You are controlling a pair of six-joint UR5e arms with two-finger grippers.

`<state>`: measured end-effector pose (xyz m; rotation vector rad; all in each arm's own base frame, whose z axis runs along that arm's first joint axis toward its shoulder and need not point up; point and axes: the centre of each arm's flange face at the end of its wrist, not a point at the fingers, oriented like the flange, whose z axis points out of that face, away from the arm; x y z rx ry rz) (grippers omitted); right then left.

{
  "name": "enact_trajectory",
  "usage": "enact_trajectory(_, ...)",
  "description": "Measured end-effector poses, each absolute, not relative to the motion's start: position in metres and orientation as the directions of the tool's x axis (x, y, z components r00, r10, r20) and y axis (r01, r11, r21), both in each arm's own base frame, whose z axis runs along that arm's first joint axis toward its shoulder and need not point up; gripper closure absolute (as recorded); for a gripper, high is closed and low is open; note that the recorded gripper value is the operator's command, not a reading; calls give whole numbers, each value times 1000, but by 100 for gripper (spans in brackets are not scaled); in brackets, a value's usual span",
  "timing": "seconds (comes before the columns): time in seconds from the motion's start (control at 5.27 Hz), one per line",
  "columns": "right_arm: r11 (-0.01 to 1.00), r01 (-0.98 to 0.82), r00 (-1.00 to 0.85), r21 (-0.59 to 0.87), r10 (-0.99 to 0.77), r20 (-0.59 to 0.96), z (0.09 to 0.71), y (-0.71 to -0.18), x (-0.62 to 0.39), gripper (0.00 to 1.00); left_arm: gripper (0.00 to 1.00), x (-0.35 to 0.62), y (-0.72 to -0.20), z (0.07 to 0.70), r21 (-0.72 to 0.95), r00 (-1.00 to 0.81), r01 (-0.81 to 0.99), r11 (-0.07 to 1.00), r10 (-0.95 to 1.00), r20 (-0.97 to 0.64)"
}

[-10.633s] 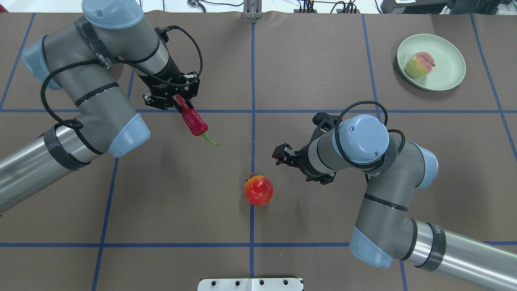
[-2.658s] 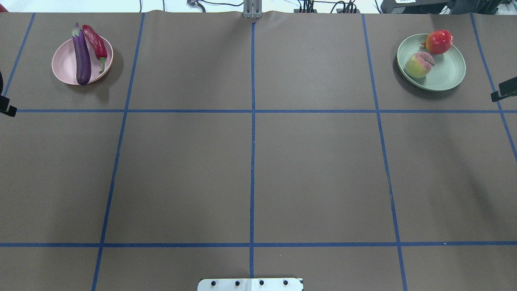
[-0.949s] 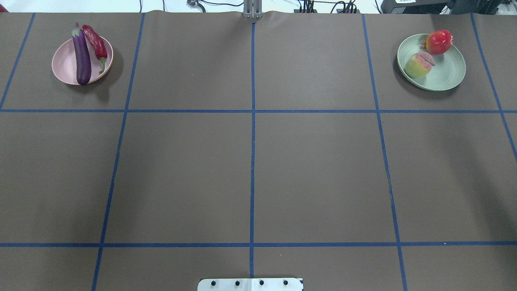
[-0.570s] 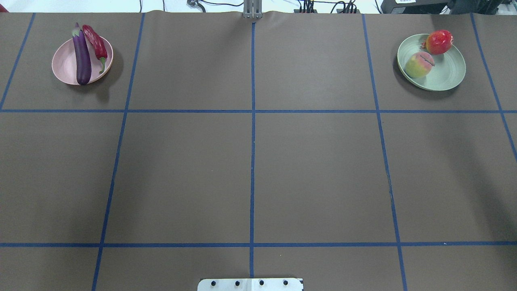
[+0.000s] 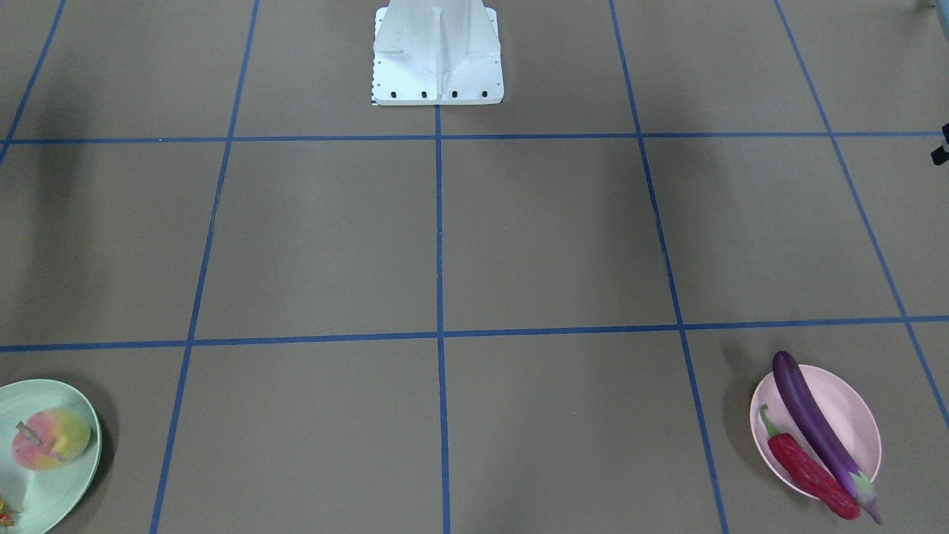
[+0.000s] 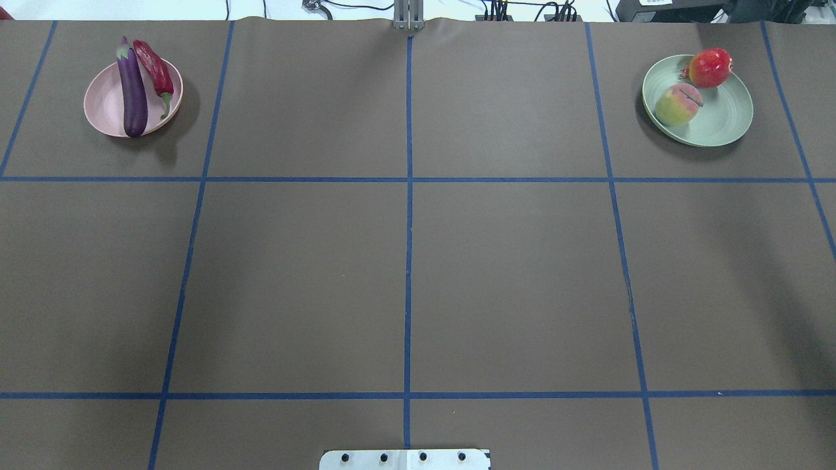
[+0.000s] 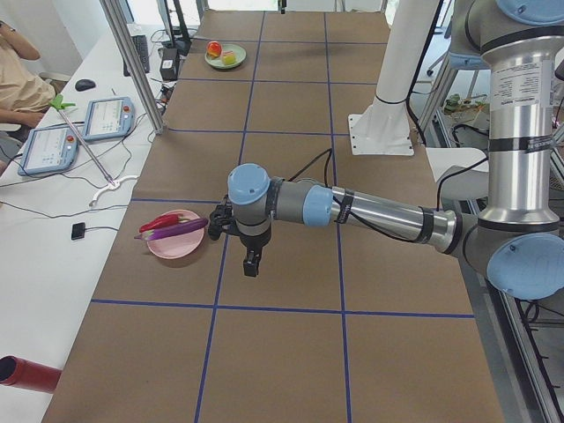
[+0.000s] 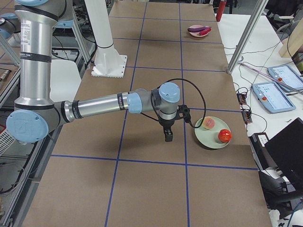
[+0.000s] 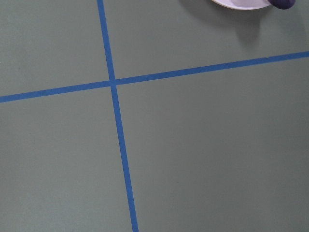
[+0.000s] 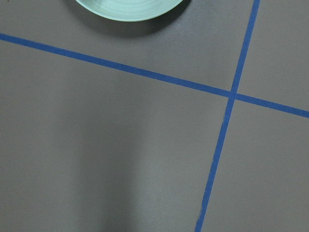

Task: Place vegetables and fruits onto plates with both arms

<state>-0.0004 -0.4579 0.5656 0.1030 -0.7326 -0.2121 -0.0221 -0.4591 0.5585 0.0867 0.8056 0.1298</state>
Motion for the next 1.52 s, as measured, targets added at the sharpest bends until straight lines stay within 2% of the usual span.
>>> enact_trajectory(1.52, 980, 147, 726, 136, -200, 658, 579, -461, -1, 0, 0, -21, -461, 550, 146, 685, -83, 986, 163, -710)
